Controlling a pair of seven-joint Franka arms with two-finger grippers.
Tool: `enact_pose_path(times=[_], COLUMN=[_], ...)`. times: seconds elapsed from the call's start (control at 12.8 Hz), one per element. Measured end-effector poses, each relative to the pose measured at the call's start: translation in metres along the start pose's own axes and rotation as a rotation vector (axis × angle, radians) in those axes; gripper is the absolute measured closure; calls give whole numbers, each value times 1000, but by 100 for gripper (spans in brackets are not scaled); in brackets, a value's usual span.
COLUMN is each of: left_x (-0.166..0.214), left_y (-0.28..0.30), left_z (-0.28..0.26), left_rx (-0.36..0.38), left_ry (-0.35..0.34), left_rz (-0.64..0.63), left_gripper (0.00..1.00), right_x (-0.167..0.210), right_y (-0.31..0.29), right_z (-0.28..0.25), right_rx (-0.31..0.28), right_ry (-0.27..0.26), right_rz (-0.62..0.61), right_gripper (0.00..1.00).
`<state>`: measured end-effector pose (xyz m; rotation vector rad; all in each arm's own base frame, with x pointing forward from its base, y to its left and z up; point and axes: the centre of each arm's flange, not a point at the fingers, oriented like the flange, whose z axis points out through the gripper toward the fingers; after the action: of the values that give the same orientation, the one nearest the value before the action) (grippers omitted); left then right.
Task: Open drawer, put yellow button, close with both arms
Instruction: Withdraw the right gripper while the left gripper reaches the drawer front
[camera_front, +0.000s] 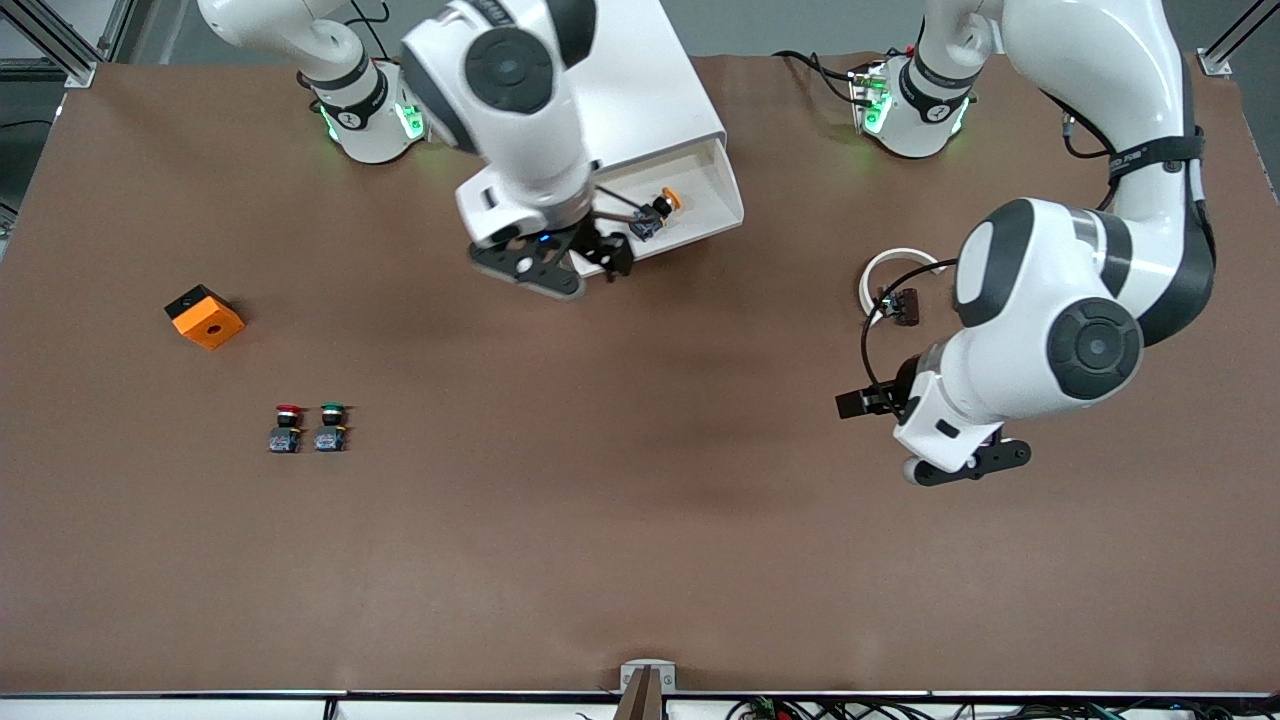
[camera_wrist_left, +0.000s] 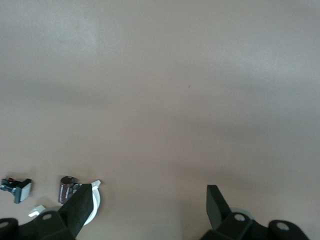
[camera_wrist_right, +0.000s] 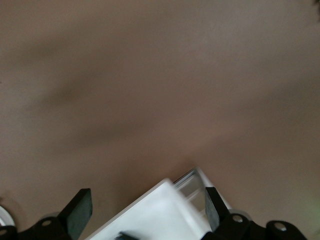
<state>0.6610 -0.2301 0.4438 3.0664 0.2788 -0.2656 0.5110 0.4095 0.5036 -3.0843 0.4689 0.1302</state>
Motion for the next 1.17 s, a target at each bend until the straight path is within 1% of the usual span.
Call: enact_pose_path(times=[0.23, 0.39, 0.47, 0.55, 0.78, 0.94, 1.01, 1.17], left_x=[-10, -20, -24, -29, -65, -85, -89, -94], left_y=[17, 36, 47, 60, 114, 136, 139, 134], left_z=[3, 6, 8, 12, 49, 67, 69, 68], left_rx=[8, 11, 5, -2, 6, 23, 19, -13], left_ry=[2, 5, 21, 33, 28, 20, 28, 65], left_rz=[28, 56, 71, 95, 182, 213, 220, 216], left_gripper=[0, 0, 0, 0, 0, 0, 0, 0], right_x=[73, 109, 127, 147, 204, 224, 228, 228], right_y=[67, 110, 137, 168, 278, 342, 362, 376], right_z=[-19, -25, -26, -29, -44, -50, -53, -58], right_rx=[-14, -25, -31, -31, 0, 2, -14, -87], right_ry=[-26, -51, -72, -89, -91, -97, -103, -98], right_rz=[-128, -205, -252, -291, -358, -388, -384, -370], right_gripper=[0, 0, 0, 0, 0, 0, 0, 0])
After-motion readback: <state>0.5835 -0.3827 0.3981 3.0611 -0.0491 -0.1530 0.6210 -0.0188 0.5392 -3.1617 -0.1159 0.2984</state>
